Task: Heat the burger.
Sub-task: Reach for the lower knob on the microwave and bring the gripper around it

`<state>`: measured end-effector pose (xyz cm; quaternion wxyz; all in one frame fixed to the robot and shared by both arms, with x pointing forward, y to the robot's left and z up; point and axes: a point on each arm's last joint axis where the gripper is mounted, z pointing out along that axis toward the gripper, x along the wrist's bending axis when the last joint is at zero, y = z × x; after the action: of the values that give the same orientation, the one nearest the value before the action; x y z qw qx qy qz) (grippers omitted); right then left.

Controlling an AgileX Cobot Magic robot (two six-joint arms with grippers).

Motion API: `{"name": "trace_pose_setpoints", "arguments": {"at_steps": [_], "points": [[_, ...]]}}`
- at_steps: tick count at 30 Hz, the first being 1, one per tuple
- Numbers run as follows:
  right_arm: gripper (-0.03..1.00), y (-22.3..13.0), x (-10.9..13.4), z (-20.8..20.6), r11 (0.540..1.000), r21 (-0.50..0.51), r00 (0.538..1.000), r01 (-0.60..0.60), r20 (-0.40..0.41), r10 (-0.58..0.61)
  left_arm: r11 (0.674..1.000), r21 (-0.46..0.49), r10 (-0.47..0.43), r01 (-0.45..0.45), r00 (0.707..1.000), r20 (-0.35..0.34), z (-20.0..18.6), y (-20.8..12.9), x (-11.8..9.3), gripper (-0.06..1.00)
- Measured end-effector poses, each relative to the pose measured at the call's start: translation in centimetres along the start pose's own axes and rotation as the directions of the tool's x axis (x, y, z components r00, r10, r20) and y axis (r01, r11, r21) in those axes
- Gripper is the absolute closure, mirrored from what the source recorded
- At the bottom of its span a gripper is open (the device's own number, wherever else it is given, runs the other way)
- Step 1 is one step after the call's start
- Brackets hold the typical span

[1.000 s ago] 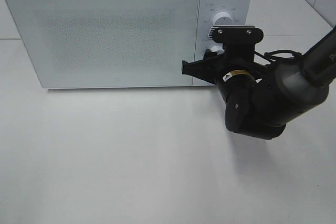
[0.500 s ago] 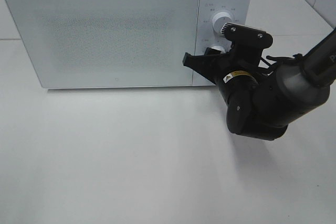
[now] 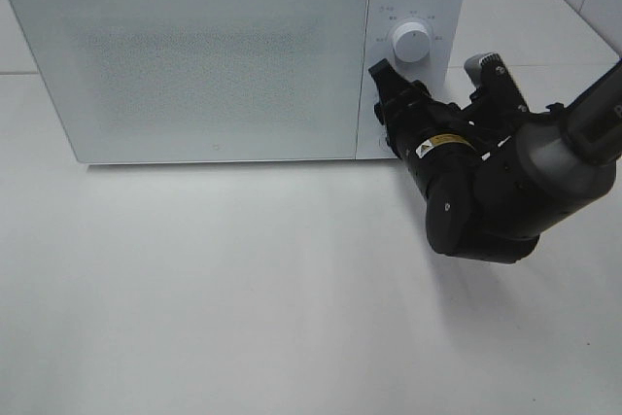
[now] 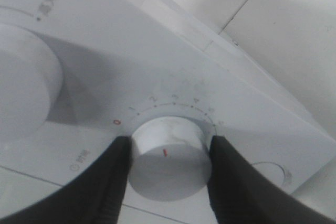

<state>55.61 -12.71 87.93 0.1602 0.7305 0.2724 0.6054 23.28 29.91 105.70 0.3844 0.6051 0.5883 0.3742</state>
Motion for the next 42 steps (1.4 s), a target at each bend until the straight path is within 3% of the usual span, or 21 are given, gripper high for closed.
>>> {"name": "trace_pose_setpoints", "arguments": {"at_steps": [3, 8, 11, 12, 15, 20, 42], "points": [[0.54, 0.01, 0.00, -0.02, 0.988, -0.001, 0.988, -0.156, -0.002, 0.156, 1.000, 0.000, 0.000, 0.000, 1.000, 0.000, 0.00, 0.00, 0.00, -0.03], [0.54, 0.02, -0.01, -0.02, 0.957, -0.001, 0.957, -0.289, -0.002, 0.289, 1.000, 0.000, 0.000, 0.000, 1.000, 0.000, 0.00, 0.00, 0.00, -0.03], [0.54, 0.05, -0.02, -0.02, 0.919, -0.005, 0.919, -0.394, -0.002, 0.394, 1.000, 0.000, 0.000, 0.000, 1.000, 0.000, 0.00, 0.00, 0.00, -0.03], [0.54, 0.10, -0.05, -0.02, 0.888, -0.011, 0.888, -0.460, -0.002, 0.460, 1.000, 0.000, 0.000, 0.000, 1.000, 0.000, 0.00, 0.00, 0.00, -0.03], [0.54, 0.13, -0.07, -0.02, 0.851, -0.015, 0.851, -0.525, -0.002, 0.525, 1.000, 0.000, 0.000, 0.000, 1.000, 0.000, 0.00, 0.00, 0.00, -0.03], [0.54, 0.14, -0.07, -0.02, 0.824, -0.015, 0.825, -0.566, -0.004, 0.566, 1.000, 0.000, 0.000, 0.000, 1.000, 0.000, 0.00, 0.00, 0.00, -0.03], [0.54, 0.16, -0.08, -0.01, 0.821, -0.026, 0.822, -0.570, -0.002, 0.570, 1.000, 0.000, 0.000, 0.000, 1.000, 0.000, 0.00, 0.00, 0.00, -0.03]]}}
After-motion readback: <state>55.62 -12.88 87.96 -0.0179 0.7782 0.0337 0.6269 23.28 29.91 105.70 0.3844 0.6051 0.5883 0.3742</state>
